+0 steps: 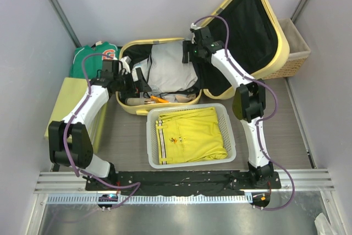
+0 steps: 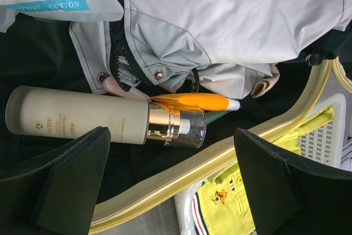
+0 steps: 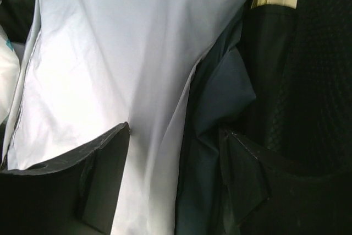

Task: Open, take out, and arrange the luggage
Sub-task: Pick up the clothes from the luggage.

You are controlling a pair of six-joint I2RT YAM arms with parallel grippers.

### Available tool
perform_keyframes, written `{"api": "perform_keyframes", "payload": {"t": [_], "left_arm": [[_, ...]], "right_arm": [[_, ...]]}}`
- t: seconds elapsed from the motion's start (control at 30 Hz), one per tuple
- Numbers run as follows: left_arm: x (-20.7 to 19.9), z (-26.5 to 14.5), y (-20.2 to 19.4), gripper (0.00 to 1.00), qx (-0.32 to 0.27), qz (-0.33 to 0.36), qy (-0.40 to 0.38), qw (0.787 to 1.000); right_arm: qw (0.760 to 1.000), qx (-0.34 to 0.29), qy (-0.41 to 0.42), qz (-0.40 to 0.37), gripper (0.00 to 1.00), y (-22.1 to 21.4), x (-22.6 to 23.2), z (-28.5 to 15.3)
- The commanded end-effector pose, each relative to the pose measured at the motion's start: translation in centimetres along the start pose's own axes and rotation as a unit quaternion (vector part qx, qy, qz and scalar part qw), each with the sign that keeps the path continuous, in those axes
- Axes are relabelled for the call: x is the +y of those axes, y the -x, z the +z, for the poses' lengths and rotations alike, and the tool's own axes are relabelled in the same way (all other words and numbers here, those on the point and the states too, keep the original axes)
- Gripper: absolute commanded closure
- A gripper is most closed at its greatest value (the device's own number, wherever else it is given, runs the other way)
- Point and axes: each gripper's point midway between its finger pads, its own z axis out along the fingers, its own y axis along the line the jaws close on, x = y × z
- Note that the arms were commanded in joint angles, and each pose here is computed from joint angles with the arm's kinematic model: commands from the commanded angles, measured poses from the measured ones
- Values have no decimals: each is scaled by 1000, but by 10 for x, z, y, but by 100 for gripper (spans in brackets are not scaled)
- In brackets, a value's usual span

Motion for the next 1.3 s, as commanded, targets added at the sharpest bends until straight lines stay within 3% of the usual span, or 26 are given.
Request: {"api": "perform_keyframes", "payload": {"t": [0.0,0.27,0.37,0.47,0.5,0.6,0.8,0.97,1.1,1.27], "left_arm": [[-6,-4,6,0,-11,15,-16,1000],[-8,-7,6,0,-15,15,-21,1000],[-10,-9,7,0,-18,16,-23,999],[-12,-11,8,0,-21,17,-27,999],[-12,-11,8,0,-21,18,-27,999],[-13,-13,8,0,-25,19,-28,999],[-15,-18,14,0,-37,23,-29,999],[-22,-25,23,0,-58,26,-36,997],[-34,-30,35,0,-76,20,-55,995],[-55,-38,57,0,-108,14,-92,990]], "right_arm": [[999,33,-9,10,27,-28,3,37],[998,62,-2,-6,26,-49,22,57],[997,74,4,-18,36,-61,33,60],[997,78,22,-15,57,-64,44,60],[996,79,26,-13,73,-64,46,60],[997,62,39,-8,99,-50,56,50],[997,-38,65,0,99,22,78,-6],[983,-162,83,5,99,100,94,-96],[976,-215,42,9,99,125,78,-143],[977,-212,16,18,99,116,49,-164]]}}
